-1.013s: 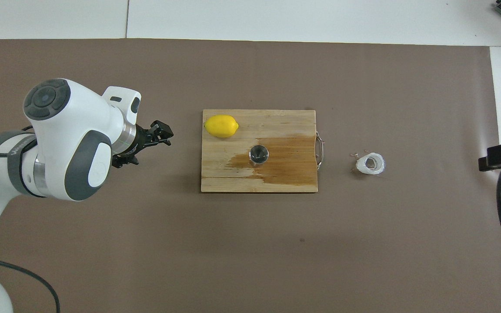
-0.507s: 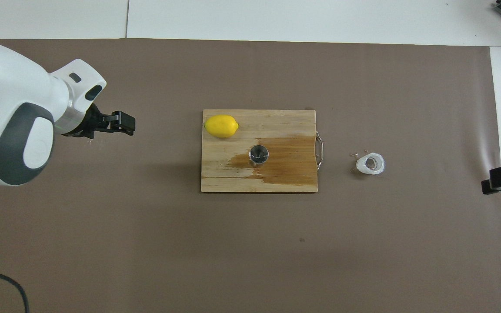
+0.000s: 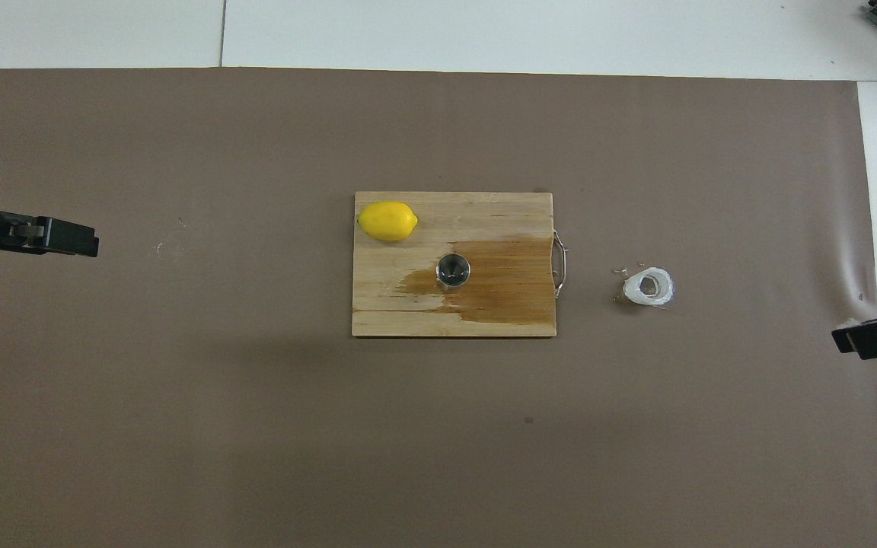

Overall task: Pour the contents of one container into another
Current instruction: 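Move the right gripper to the small white cup and grasp it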

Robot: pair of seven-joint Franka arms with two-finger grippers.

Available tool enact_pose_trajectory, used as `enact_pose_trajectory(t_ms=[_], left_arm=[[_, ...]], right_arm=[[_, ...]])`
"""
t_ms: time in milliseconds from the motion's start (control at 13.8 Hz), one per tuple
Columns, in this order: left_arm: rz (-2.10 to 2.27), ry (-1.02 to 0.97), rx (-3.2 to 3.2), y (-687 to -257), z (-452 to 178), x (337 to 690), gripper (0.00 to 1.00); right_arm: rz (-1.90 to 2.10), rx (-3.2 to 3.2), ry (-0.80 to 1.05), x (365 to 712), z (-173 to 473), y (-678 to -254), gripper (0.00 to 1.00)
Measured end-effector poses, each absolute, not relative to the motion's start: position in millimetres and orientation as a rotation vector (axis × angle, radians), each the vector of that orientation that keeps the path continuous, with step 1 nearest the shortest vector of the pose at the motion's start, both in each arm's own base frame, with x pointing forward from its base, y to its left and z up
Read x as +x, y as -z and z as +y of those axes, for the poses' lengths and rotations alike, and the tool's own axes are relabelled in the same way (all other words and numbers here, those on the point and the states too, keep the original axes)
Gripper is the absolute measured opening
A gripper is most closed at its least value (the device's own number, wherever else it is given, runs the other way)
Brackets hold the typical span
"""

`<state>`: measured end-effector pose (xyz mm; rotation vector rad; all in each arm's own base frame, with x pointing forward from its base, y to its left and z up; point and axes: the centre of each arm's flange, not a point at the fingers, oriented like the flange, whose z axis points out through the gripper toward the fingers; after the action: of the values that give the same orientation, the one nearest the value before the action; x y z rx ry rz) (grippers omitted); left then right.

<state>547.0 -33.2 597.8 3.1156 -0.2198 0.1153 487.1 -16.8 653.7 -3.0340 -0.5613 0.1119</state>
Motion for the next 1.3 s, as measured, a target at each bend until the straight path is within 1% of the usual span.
enact_pose_trajectory(t_ms=[145,362,507,724,796,1013,1158,1303], left_arm=[[-0.208,-0.129,3.117,-604,-30,548,1.0],[-0.169,-0.117,3.122,-622,-16,554,1.0],[-0.168,-0.083,3.123,-623,-16,558,1.0],[-0.178,0.001,3.121,-609,-19,555,1.0],[-0.181,0.018,3.121,-605,-21,553,1.0],[-0.185,0.044,3.119,-597,-22,550,1.0],[-0.185,0.042,3.119,-598,-22,549,1.0],[-0.185,0.04,3.119,-599,-22,549,1.0]], right_arm=[[-0.839,-2.966,-0.082,487,-20,-632,1.0],[-1.255,-2.827,-0.009,496,-36,-599,1.0],[-1.426,-2.738,0.024,499,-53,-578,1.0],[-1.525,-2.577,0.087,499,-70,-559,1.0],[-1.544,-2.506,0.115,502,-76,-546,1.0],[-1.556,-2.327,0.238,525,-98,-491,1.0],[-1.55,-2.188,0.369,543,-105,-446,1.0],[-1.538,-2.116,0.442,555,-107,-411,1.0]])
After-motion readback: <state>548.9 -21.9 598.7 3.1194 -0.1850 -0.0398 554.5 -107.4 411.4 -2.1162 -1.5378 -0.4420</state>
